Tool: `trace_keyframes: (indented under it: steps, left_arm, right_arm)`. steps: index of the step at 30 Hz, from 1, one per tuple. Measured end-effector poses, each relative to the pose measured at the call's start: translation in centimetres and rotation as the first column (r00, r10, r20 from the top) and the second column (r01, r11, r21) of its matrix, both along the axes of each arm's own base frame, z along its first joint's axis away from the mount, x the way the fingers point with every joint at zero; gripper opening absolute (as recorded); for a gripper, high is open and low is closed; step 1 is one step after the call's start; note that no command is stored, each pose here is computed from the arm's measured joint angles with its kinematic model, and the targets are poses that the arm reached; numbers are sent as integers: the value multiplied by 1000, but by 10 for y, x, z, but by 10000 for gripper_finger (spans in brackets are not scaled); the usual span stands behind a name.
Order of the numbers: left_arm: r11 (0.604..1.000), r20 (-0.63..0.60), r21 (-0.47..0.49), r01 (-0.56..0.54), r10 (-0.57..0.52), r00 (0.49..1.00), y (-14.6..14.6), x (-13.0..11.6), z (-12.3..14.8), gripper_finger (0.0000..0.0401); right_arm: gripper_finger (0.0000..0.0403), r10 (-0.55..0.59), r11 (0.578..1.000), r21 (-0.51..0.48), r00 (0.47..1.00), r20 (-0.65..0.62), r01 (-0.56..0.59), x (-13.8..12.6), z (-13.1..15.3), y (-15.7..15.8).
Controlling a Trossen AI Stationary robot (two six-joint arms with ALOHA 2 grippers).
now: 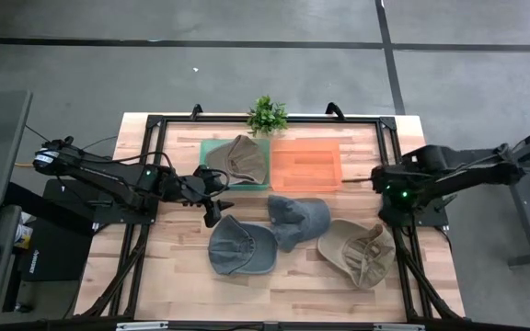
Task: Pick & Place hat
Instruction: Put the brown cap into the light green bin
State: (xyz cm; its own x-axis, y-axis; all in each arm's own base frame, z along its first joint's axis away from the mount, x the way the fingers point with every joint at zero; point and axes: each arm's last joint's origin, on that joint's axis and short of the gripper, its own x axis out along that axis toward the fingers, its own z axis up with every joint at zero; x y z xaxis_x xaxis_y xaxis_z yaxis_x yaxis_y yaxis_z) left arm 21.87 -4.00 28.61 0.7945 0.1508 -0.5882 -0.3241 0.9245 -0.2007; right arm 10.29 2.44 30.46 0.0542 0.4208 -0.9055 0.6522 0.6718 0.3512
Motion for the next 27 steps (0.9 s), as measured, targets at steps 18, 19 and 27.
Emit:
trace_keyframes:
  steps: [18,19,27]
  left_arm:
    - [999,-16,-16,29,-29,999,-1,-1,-1,248]
    - [999,-19,-15,29,-29,999,-1,-1,-1,248]
    - [1000,-40,-8,30,-31,999,0,-2,-2,248]
  right_arm:
    - [109,313,949,51,950,-16,-312,17,-43,21]
    - [119,346,937,52,938,-2,-345,17,-43,22]
    - [157,632,769,-45,747,206,-637,21,-43,35]
